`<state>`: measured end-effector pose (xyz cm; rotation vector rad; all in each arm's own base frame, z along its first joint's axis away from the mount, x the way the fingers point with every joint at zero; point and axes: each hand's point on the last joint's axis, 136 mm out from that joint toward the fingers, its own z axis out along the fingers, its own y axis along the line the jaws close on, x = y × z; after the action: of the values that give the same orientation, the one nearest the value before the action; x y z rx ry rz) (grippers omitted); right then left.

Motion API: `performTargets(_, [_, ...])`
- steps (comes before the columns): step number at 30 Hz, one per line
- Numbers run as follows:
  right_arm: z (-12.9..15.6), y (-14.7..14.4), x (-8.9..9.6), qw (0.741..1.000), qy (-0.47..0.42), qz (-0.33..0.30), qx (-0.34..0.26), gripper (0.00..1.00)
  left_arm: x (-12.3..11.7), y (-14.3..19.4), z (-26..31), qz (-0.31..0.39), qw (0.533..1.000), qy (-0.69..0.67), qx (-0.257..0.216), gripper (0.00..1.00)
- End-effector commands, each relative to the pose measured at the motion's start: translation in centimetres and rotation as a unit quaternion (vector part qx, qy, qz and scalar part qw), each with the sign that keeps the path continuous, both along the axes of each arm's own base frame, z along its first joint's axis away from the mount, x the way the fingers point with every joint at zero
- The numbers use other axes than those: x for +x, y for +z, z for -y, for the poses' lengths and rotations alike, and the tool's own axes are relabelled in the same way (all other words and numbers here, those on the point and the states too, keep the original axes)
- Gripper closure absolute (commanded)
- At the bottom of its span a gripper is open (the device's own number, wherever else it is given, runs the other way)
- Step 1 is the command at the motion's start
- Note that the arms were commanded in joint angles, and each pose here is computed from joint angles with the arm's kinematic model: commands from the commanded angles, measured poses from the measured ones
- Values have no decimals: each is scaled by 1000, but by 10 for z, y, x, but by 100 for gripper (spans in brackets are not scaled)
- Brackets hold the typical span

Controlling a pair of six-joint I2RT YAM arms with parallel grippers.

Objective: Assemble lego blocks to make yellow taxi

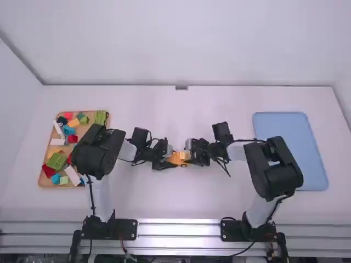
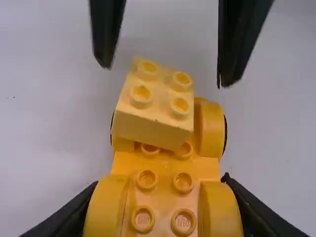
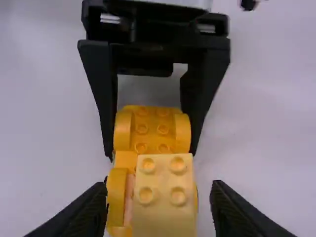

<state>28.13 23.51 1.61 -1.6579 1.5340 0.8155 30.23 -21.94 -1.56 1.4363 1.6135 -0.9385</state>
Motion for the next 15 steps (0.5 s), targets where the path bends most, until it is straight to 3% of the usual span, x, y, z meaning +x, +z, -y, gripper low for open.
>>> performTargets(1, [0,-7,4,1000,-11,6,-28,47,-4,-12,-3,-19,1000,7,16,62])
performTargets(10, [-1,-11,5,999,-21,4,-43,66,-4,-12,-3,-18,1000,7,16,62])
performTargets(15, [-7,-3,1,1000,-6,-4,-18,68,-4,-12,-3,-19,1000,7,16,63])
